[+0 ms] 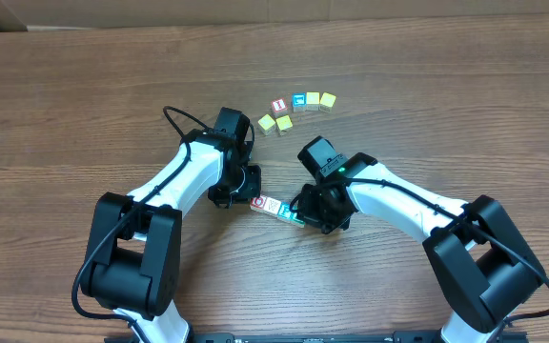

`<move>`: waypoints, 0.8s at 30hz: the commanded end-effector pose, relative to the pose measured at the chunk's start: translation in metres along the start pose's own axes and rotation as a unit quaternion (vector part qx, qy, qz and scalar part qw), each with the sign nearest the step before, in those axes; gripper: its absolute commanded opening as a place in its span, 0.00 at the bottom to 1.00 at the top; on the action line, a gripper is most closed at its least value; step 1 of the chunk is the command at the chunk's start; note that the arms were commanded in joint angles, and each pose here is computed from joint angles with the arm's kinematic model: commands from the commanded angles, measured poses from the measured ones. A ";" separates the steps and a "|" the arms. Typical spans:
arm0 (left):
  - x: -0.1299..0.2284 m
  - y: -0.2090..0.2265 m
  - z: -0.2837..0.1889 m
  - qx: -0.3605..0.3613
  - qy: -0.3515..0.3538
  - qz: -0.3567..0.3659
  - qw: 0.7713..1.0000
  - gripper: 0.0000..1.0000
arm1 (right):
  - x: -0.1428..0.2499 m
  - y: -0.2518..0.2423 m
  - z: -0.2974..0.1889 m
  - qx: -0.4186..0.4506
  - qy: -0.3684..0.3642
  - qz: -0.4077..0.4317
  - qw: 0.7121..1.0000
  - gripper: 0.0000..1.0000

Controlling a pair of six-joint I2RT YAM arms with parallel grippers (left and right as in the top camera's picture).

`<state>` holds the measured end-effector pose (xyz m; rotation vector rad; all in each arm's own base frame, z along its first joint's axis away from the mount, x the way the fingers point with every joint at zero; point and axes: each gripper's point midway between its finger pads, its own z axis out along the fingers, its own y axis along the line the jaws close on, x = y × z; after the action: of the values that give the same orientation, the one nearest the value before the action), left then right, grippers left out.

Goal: Flip 4 blocks

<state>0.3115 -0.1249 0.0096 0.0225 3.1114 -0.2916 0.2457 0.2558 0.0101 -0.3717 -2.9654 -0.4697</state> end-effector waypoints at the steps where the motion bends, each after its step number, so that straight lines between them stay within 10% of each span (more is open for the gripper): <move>1: 0.005 -0.010 0.007 0.025 0.015 0.012 1.000 0.04 | 0.012 0.011 0.003 -0.012 0.015 0.037 0.999 0.04; 24: -0.010 -0.015 0.007 0.034 -0.016 0.020 0.999 0.04 | 0.060 0.044 0.018 -0.017 0.031 0.187 0.982 0.04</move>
<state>0.3309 -0.1305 0.0118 0.0329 3.0281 -0.3186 0.1959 0.3024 0.0117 -0.8189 -2.7574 -0.4209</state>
